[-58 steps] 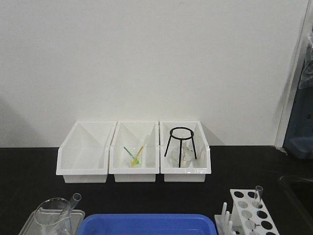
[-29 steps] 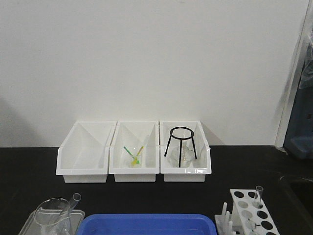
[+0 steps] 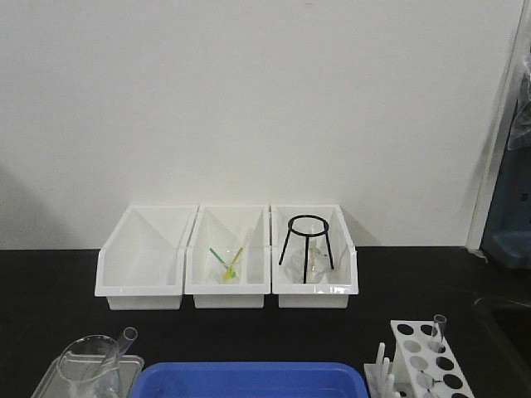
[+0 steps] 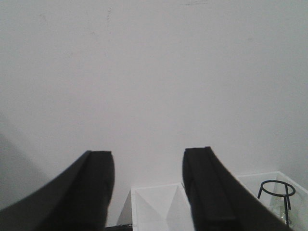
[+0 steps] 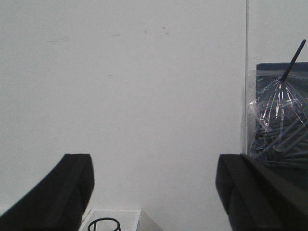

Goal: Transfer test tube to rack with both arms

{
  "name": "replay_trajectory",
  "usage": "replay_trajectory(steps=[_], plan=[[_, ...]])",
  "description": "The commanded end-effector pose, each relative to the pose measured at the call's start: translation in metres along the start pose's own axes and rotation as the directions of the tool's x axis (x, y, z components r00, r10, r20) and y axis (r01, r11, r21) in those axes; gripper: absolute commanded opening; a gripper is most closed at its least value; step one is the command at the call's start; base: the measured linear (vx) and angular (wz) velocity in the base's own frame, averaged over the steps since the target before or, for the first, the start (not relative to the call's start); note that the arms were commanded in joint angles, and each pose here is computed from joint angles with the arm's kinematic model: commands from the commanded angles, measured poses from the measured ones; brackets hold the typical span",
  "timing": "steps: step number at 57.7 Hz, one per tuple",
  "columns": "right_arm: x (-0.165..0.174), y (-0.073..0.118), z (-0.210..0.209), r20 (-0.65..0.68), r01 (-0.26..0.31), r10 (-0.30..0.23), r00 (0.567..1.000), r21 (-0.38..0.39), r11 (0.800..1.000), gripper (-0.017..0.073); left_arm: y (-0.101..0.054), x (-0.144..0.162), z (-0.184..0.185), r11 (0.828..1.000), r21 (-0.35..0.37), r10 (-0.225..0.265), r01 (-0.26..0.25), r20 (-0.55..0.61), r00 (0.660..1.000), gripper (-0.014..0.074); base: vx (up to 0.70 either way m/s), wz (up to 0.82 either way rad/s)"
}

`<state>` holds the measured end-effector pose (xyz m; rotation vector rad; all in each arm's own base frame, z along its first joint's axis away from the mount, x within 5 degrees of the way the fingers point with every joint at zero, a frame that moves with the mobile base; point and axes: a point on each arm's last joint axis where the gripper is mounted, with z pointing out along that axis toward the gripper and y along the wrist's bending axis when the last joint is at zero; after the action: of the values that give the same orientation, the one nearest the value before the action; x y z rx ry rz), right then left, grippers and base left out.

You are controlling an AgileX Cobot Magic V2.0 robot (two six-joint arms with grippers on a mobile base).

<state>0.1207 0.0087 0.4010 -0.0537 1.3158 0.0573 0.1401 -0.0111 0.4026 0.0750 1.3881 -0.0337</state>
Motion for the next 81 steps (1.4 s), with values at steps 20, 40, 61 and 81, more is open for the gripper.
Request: replay_trajectory(steps=[20,40,61,81], plan=[[-0.008,0.000,0.001,0.085,0.005,-0.004,0.996,-0.003,1.000,0.0570,0.000,-0.012,0.007,0.998,-0.009,0.057,-0.056,0.071,0.996,0.0545,0.00,0.00],[0.054,0.002,-0.006,0.069,0.000,0.002,0.998,-0.023,1.000,0.0509,-0.035,0.072,0.033,0.923,0.250,0.336,-0.293,-0.151,0.930,0.0491,0.00,0.00],[0.056,0.003,-0.007,0.087,0.017,-0.015,0.996,-0.026,1.000,0.0509,-0.057,0.157,0.055,0.871,0.366,0.400,-0.327,-0.143,0.905,0.0490,0.00,0.00],[0.056,0.003,-0.007,0.086,0.017,-0.015,0.996,-0.026,1.000,0.0509,-0.062,0.192,0.095,0.897,0.322,0.375,-0.302,-0.197,0.906,0.0490,0.00,0.00]])
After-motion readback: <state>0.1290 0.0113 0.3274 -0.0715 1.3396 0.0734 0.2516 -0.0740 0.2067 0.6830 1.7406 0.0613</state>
